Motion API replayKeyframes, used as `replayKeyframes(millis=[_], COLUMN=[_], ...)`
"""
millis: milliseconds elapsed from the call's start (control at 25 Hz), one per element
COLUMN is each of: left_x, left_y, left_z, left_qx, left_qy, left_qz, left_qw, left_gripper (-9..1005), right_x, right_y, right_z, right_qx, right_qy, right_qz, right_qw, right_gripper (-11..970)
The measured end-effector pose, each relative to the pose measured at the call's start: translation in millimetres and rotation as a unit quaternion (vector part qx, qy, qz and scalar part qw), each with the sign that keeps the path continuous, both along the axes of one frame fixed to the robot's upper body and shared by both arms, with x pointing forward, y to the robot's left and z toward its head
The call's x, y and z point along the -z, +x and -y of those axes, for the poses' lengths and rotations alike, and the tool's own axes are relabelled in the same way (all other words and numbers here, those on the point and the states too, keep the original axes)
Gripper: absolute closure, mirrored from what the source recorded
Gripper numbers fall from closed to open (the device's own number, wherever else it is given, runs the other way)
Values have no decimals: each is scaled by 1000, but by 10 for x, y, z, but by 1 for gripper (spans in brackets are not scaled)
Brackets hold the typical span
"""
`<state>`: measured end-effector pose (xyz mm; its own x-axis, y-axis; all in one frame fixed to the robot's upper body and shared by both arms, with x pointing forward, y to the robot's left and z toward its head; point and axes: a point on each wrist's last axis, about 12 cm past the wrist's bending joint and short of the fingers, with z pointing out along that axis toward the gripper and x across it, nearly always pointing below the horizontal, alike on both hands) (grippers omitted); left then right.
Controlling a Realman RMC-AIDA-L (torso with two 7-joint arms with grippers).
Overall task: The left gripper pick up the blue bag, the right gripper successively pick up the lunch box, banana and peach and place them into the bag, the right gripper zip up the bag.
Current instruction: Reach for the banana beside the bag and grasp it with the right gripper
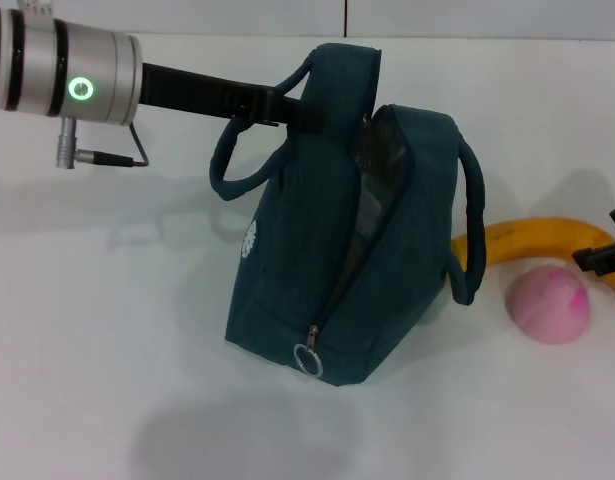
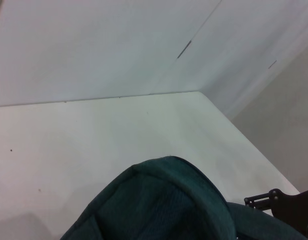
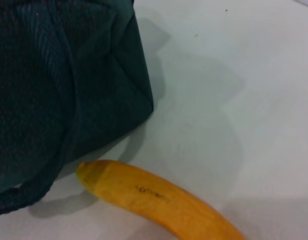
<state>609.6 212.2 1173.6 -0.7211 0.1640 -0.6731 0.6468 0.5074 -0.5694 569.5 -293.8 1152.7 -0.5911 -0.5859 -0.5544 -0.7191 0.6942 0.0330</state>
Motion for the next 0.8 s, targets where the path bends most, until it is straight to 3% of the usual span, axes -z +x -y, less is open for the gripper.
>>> replayKeyframes(millis=[800], left_x=[-10], left_y=[8], left_z=[-3], left_qx=[-1], left_qy=[1], left_qz=[2], left_qw=[1000], left_gripper=[949], right_x=[155], right_y=[76], right_z=[34], right_qx=[1], right_qy=[-6], right_qz=[-3], right_qw=[1000], right_gripper=[210])
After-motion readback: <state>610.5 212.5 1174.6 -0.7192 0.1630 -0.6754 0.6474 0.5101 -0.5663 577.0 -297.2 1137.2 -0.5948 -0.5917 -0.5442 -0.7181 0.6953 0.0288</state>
